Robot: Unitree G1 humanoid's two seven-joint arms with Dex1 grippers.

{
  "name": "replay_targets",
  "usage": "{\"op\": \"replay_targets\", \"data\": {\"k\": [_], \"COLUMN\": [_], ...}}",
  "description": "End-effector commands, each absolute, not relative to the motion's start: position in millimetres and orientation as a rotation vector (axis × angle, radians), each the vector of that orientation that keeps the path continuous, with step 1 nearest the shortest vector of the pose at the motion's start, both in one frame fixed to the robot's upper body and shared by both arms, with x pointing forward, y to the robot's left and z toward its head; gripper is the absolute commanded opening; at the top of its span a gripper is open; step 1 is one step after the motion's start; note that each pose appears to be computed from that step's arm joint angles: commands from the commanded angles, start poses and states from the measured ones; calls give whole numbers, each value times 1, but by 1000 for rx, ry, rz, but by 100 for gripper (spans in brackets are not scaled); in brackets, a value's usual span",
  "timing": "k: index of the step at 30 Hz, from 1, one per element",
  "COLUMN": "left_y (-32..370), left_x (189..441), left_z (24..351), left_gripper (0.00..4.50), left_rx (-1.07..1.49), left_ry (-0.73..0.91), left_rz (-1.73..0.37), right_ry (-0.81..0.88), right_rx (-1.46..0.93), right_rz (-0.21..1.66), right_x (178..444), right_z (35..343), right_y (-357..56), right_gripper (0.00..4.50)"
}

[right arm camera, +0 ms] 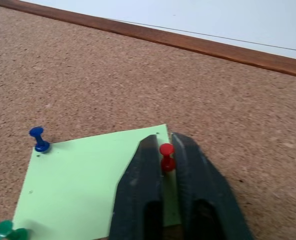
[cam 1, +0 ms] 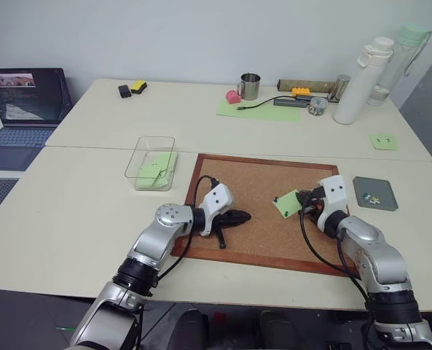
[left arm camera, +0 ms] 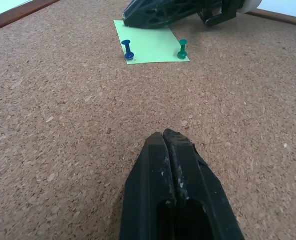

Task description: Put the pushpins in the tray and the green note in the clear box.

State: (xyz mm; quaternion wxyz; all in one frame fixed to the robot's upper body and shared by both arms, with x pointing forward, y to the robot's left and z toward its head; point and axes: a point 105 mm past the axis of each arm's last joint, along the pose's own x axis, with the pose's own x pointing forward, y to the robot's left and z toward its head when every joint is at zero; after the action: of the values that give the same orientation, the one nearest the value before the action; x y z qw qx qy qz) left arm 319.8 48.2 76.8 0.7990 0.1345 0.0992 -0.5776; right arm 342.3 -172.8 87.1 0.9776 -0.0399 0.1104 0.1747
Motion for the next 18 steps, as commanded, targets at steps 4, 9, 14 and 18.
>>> {"op": "replay_targets", "data": {"k": [4, 9, 14, 18], "left_y": [50, 52, 55, 55], "left_x": [325, 324, 321, 318], "left_z": [77, 74, 66, 63], "left_gripper": [0, 0, 0, 0], "left_rx": [301, 306, 314, 314], "left_ry": [223, 247, 296, 321], "left_rz": [-1217, -1216, -1217, -1219], "right_ry": [106, 37, 37, 22], "right_rx": [-43, 9, -22, -13], "right_rz": [328, 407, 423, 395], "right_x": [345, 335, 326, 324], "right_z": [114, 132, 136, 143], "right_y": [-178, -167, -167, -176], "right_gripper": [1, 1, 1, 1]}}
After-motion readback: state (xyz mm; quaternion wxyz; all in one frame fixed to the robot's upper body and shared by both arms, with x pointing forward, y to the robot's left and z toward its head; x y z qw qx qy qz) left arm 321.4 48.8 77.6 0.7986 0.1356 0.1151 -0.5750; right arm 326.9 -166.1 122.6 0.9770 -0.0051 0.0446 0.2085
